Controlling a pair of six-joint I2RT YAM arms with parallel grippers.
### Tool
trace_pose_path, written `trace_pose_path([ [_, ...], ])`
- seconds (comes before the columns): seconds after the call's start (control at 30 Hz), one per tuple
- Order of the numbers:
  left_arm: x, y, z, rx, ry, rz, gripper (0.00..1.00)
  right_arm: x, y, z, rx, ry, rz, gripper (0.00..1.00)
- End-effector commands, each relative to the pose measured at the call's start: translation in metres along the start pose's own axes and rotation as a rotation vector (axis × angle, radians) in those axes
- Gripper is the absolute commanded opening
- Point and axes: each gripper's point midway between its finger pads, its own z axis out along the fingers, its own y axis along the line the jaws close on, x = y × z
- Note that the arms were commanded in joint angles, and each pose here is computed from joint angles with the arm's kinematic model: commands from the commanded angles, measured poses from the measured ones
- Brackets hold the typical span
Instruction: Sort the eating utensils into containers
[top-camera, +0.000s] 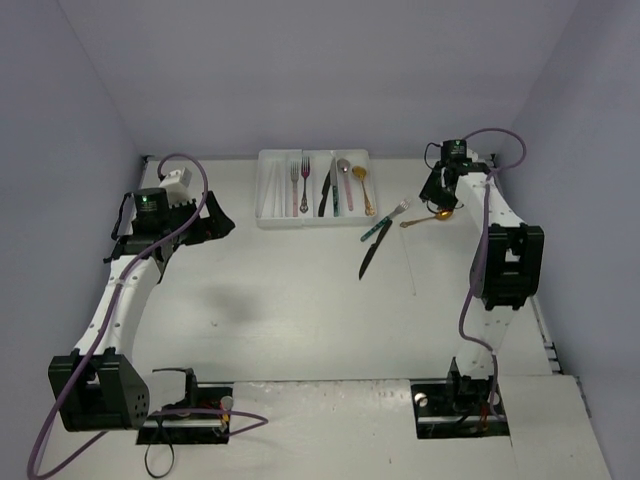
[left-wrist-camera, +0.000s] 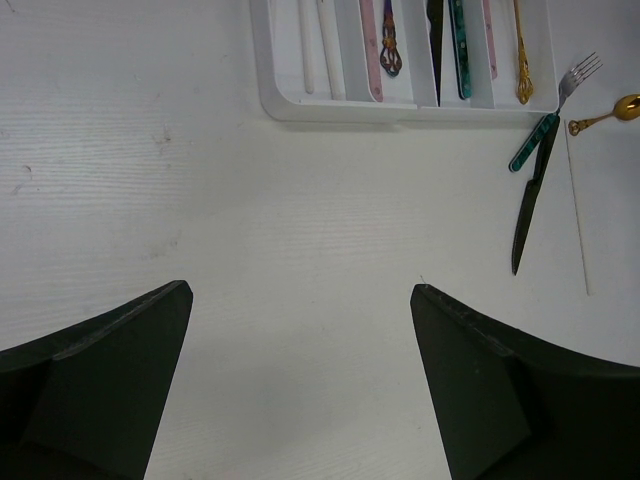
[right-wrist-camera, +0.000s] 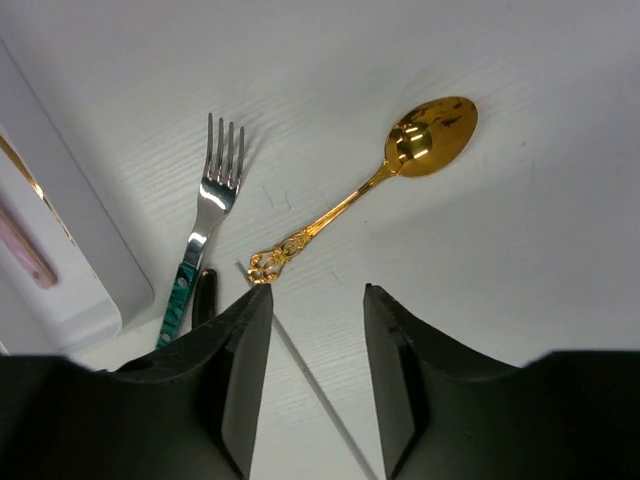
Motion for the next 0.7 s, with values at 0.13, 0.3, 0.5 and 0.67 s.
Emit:
trace_pose_path([
  [0.13,-0.023,-0.006,-0.014,0.008,-0.106,0.035,0.91,0.0,0.0,0.035,0.081,0.025,0.25,0.55],
  [0.3,-0.022,-0.005,-0.013,0.003,-0.106,0.033,0.91,-0.003,-0.017,0.059,0.114,0.05,0.317,0.59],
  [0.5,-0.021,-0.003,-0.011,-0.003,-0.099,0.029,0.91,0.004,-0.03,0.084,0.156,0.08,0.34,0.56],
  [0.67,-0.02,0.0,-0.009,-0.014,-0.09,0.028,0.91,0.025,-0.052,0.103,0.214,0.134,0.331,0.51],
])
